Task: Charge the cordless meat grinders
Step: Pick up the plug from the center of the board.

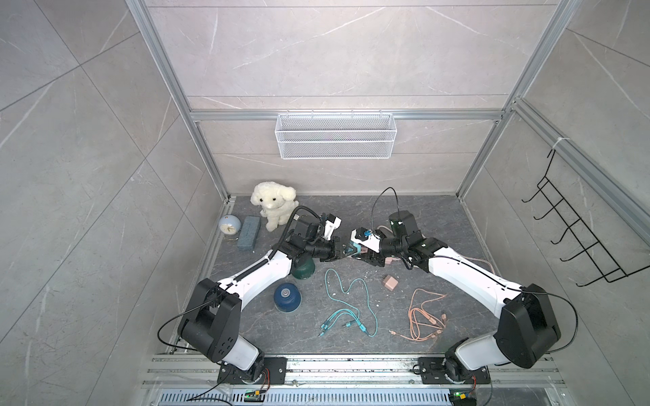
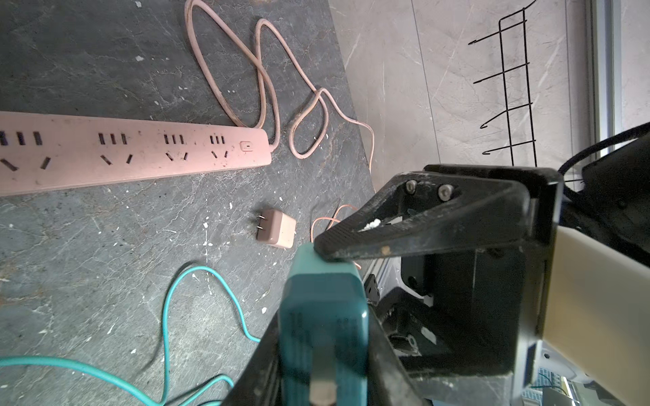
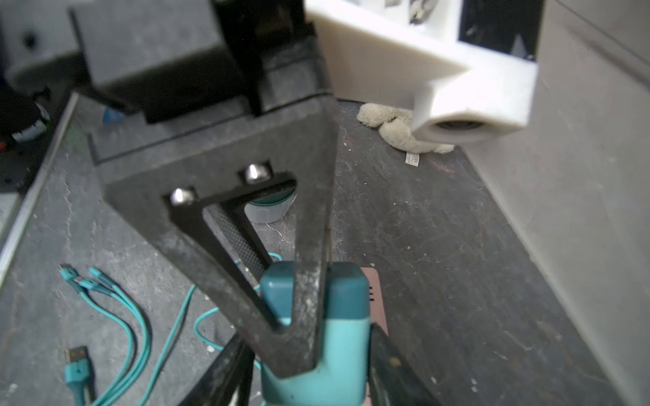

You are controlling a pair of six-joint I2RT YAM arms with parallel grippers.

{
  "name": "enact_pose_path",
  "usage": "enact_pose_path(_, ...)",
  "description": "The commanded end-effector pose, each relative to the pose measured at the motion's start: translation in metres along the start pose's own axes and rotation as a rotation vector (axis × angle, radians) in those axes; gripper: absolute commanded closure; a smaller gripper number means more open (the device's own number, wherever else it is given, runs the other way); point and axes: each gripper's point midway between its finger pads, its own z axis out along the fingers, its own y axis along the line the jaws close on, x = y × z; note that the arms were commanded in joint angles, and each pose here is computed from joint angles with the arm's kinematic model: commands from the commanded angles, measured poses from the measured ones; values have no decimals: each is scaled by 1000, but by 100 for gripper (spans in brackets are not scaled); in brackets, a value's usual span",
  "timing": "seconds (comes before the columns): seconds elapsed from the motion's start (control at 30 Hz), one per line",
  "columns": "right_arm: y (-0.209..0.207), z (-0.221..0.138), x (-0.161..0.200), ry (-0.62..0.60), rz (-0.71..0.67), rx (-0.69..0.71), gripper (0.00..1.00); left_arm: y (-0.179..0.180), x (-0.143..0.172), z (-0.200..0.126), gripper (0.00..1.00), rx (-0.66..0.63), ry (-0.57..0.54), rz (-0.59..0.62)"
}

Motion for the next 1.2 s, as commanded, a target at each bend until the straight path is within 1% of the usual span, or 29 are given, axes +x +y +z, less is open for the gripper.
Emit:
enact_pose_path(0.0,9,-11,-13,-46,35,-13,33,-28,-15,-8,87,85,-36,65)
enact_pose_path(0.03,7,-15,-15,-55,59,-2,29,-29,-16,-10,88,91,-39,69)
enact_pose_path(0.07,5,-18,-18,-67,84,15,28,-30,-17,-11,88,94,-42,72)
enact_pose_path(0.13,-5,-25,-25,-103,180,49,27,-33,-19,-15,88,107,-54,81)
enact_pose_path(0.2,-17,-33,-33,-151,337,59,27,-37,-25,-21,88,137,-79,77)
enact_pose_path(0.3,-31,-40,-41,-244,578,27,29,-42,-36,-29,88,174,-128,70)
enact_pose_path(0.47,-49,-45,-50,-410,827,34,30,-55,-48,-44,87,211,-233,111)
enact_pose_path(0.57,-58,-41,-54,-474,963,-14,31,-64,-52,-52,87,247,-284,136)
enact_pose_path(0.7,-64,-45,-78,-641,1041,-149,33,-72,-52,-58,87,276,-307,166)
enact_pose_path(0.73,-64,-45,-81,-655,1053,-173,34,-73,-52,-59,87,283,-311,171)
enact_pose_path(0.9,-62,-44,-85,-682,1101,-248,40,-79,-55,-69,87,285,-357,195)
enact_pose_path(1.0,-56,-49,-92,-716,1099,-299,41,-76,-61,-72,87,281,-385,182)
enact_pose_path(1.17,-45,-42,-94,-701,1107,-350,40,-80,-70,-76,87,312,-418,178)
